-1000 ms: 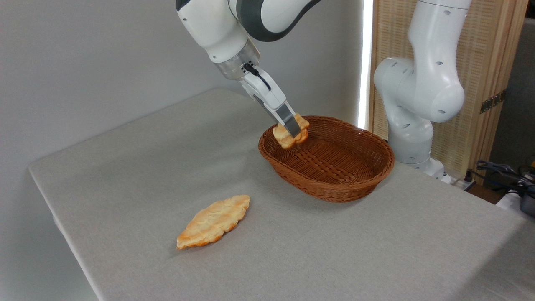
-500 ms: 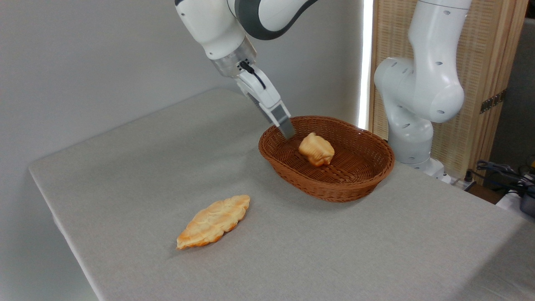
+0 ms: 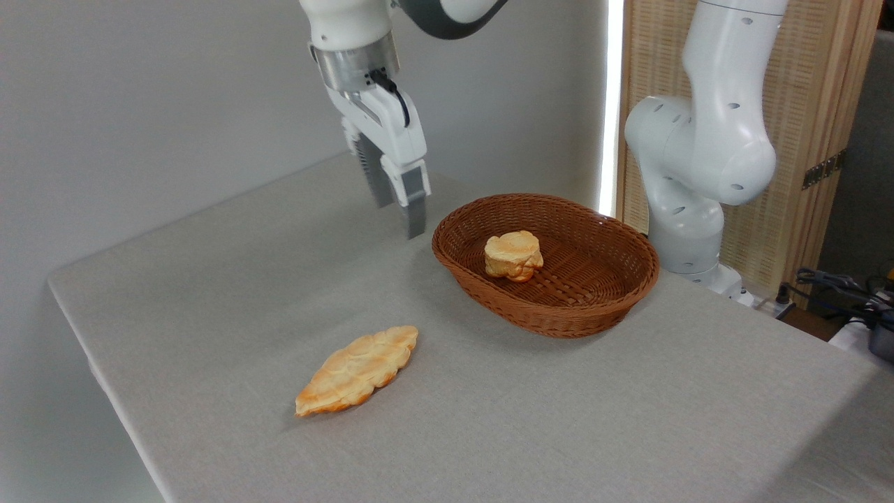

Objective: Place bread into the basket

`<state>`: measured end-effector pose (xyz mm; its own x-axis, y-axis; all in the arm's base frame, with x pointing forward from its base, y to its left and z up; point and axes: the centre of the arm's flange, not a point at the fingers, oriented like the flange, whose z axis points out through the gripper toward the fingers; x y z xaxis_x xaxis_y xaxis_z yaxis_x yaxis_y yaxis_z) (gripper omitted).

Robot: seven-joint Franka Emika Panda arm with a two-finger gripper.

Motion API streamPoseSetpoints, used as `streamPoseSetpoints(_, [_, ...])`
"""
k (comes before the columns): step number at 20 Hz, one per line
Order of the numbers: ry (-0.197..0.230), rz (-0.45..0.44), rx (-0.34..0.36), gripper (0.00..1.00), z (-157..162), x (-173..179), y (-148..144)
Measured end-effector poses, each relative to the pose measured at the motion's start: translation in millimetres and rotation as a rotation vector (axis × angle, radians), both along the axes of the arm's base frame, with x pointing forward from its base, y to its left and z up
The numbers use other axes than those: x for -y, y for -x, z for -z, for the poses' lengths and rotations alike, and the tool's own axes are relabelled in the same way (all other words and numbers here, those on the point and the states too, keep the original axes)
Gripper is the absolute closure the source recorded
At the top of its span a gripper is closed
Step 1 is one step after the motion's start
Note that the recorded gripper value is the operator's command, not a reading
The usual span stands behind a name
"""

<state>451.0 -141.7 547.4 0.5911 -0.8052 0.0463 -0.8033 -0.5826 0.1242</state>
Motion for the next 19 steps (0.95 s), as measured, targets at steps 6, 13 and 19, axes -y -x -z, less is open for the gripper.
streamPoseSetpoints(6, [0.037,-0.077,0.094,0.0,-22,-32,-24])
streamPoseSetpoints(13, [-0.028,-0.102,0.137,0.0,-16,-51,-53])
streamPoseSetpoints(19, [-0.033,-0.135,0.136,0.0,-15,-61,-65])
